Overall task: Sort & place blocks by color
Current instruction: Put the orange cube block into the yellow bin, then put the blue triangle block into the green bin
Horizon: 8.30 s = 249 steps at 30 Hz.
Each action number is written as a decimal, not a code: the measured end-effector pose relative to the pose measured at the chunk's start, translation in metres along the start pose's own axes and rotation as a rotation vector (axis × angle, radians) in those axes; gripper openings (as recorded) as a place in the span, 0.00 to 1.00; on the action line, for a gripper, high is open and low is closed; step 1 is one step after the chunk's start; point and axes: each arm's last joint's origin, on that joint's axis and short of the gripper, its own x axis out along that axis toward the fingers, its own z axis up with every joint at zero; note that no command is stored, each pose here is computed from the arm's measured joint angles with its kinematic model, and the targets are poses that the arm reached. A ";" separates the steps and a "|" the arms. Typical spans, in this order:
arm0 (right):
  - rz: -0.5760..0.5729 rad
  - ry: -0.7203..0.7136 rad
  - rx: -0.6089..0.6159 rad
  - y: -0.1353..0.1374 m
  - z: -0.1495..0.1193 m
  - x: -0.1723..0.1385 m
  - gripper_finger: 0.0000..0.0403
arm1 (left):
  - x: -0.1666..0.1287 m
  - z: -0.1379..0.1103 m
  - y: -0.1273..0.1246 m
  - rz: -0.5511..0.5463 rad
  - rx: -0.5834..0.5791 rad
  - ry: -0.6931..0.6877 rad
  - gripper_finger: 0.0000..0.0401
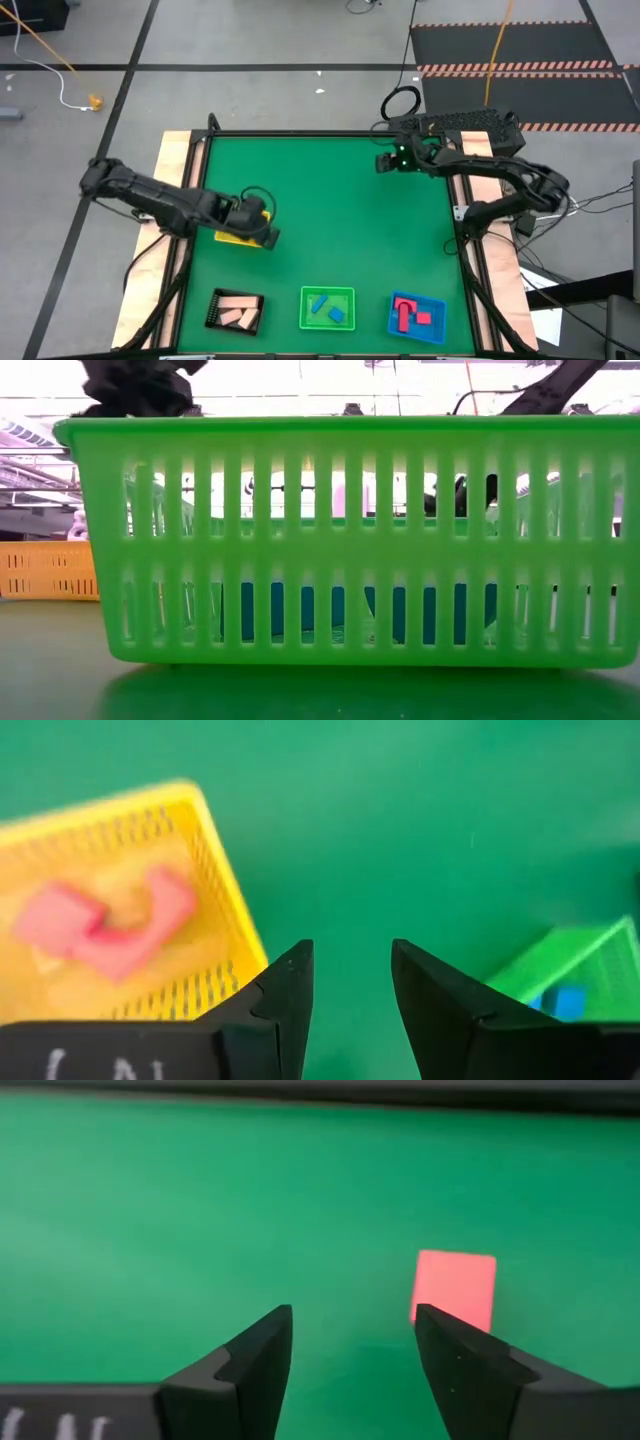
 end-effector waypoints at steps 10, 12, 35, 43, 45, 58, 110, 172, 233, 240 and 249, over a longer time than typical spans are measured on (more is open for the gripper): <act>-0.066 0.020 0.020 -0.009 0.000 0.016 0.69 | 0.002 0.036 -0.008 -0.149 0.118 -0.119 0.34; -0.093 -0.020 0.015 -0.009 0.002 0.016 0.70 | 0.002 0.040 -0.008 -0.157 0.142 -0.130 0.34; -0.206 0.004 -0.039 -0.016 -0.007 0.042 0.69 | 0.001 0.102 0.023 -0.079 0.208 -0.271 0.34; -0.178 -0.036 -0.053 -0.013 -0.005 0.047 0.54 | -0.005 0.127 0.024 -0.154 0.212 -0.421 0.34; -0.182 -0.029 -0.041 -0.013 -0.006 0.050 0.46 | -0.007 0.132 0.023 -0.175 0.214 -0.461 0.34; 0.054 0.011 0.198 -0.002 0.001 0.040 0.29 | -0.014 0.145 0.022 -0.173 0.396 -0.595 0.34; 1.265 -0.228 0.255 0.153 0.008 -0.102 0.29 | -0.013 0.138 -0.055 -0.137 1.087 -1.277 0.71; 0.967 -0.058 0.112 0.074 0.031 -0.052 0.75 | -0.027 0.093 -0.009 -0.104 0.702 -0.648 0.34; 1.016 -0.160 0.121 0.056 0.024 -0.046 0.75 | 0.026 0.060 0.078 0.055 0.232 0.204 0.46; 1.016 -0.160 0.121 0.056 0.024 -0.046 0.75 | -0.010 0.076 0.080 0.234 0.325 0.199 0.46; 1.015 -0.163 0.114 0.056 0.024 -0.046 0.75 | -0.020 0.072 0.119 0.541 0.085 0.338 0.46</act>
